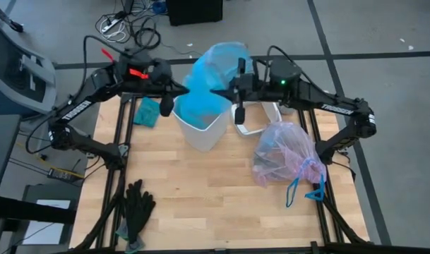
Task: Place trash/remove bag and relplace
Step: Put the blue trash bag in the trash bin
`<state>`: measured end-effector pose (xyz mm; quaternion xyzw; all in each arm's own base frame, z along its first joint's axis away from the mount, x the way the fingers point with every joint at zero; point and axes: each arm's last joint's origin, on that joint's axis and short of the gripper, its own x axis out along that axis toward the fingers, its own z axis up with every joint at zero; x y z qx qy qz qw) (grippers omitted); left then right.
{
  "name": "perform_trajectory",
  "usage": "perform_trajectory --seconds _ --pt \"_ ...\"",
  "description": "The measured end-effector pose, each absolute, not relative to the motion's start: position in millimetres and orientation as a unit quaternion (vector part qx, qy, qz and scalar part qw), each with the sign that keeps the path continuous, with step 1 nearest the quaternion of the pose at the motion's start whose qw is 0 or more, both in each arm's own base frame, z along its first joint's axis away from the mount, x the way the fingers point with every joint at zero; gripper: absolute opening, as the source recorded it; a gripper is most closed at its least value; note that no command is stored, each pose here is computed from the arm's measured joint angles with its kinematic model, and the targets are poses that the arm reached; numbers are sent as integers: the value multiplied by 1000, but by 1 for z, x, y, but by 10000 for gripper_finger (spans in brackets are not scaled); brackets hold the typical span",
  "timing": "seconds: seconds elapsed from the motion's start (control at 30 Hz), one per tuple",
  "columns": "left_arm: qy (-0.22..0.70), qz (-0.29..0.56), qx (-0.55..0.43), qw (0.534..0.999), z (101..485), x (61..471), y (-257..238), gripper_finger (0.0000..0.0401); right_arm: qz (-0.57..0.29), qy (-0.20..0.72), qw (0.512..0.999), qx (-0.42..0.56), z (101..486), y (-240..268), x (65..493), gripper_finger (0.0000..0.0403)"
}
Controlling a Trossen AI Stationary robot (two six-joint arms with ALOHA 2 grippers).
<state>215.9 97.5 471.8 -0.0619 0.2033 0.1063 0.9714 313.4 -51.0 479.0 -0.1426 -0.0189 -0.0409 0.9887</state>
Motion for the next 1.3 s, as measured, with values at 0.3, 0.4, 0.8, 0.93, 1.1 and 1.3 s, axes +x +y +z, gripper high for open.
perform_trajectory --seconds 0.3,0.4,0.8,0.93,1.1,1.3 --pt "285 114 -58 950 442 220 101 4 -33 48 997 -48 465 -58 313 0" --pt "305 117 -60 943 430 221 102 4 -31 72 996 -31 457 -58 314 0" --pt "209 161 6 965 408 178 84 3 11 120 992 25 420 -51 347 0" --pt "202 170 7 964 389 167 80 5 13 131 991 27 412 -53 355 0" --pt "195 171 -13 966 380 167 79 14 12 109 994 24 418 -55 353 0" --pt "195 159 -37 967 377 173 81 53 11 94 995 27 421 -55 353 0"
